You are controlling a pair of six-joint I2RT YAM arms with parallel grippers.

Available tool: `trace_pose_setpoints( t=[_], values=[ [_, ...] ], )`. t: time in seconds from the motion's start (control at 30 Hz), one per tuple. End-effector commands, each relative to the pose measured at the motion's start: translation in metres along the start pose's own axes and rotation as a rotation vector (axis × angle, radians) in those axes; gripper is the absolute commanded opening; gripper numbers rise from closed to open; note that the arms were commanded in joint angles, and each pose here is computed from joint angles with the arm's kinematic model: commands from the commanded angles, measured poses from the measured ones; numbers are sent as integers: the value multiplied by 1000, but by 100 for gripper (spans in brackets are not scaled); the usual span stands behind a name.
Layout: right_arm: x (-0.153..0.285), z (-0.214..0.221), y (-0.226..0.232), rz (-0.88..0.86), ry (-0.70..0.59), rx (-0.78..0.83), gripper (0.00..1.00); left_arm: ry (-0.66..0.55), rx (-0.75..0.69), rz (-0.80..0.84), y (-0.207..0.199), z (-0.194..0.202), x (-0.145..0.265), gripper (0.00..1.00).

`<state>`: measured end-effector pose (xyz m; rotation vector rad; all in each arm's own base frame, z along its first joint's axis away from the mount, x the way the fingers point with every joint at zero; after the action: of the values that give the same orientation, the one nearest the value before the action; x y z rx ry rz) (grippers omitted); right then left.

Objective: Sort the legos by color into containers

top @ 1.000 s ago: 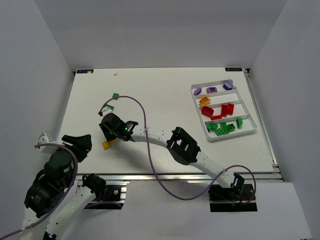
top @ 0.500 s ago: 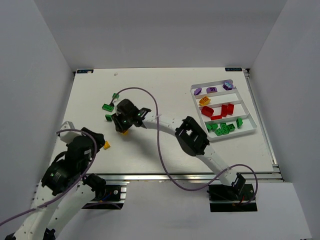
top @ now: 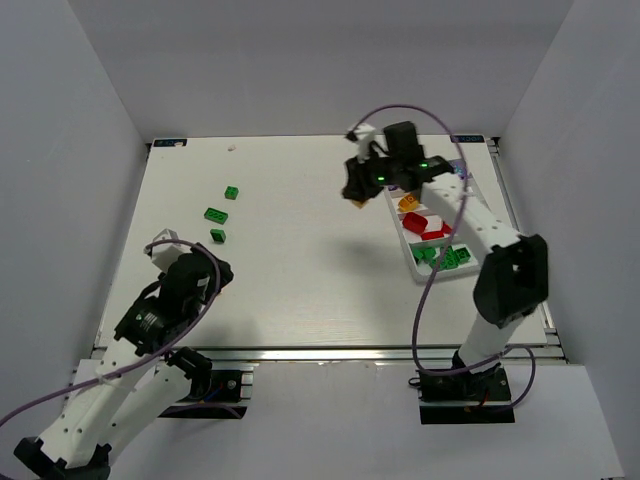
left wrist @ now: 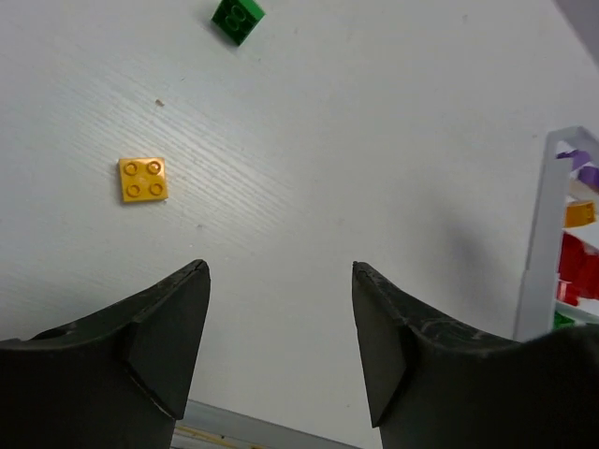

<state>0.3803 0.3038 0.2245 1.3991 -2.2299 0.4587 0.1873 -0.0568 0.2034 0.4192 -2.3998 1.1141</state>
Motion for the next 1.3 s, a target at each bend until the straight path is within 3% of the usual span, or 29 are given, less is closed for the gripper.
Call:
trace_pose_setpoints(
  t=[0.0, 0.13, 0.27, 0.57, 0.63, 0.83, 1.27],
  values=[
    [52, 64, -48, 110, 101, -18, 0, 33, -49, -60, 6, 12, -14, 72],
    [132, 125, -126, 335, 117, -149, 0, 62, -78, -65, 1, 21, -25, 74],
    [164, 150, -178, 441, 118, -194, 0, 89, -97, -55, -6, 30, -35, 78],
    [138, 175, -245, 488, 127, -228, 0, 110, -119, -72, -11, 33, -40, 81],
    [132, 181, -258, 506, 139, -226, 7, 106, -101, -70, -11, 32, -37, 81],
    [119, 189, -276, 499, 142, -224, 15, 94, -55, -71, 0, 31, -30, 82],
    [96, 212, -275, 458, 162, -267, 46, 88, -44, -115, 5, 27, -26, 84]
  ],
)
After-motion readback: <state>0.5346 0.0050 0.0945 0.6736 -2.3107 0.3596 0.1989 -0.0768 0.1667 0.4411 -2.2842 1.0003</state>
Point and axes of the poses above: each gripper's point midway between its finger pads, its own x axis back along the fingers, its own y axis along the line the jaws close on, z = x × y, the point moved 2 cm from there along x, back along the fingers, and after that the axes turned 13 degrees about x, right-handed, at the moved point
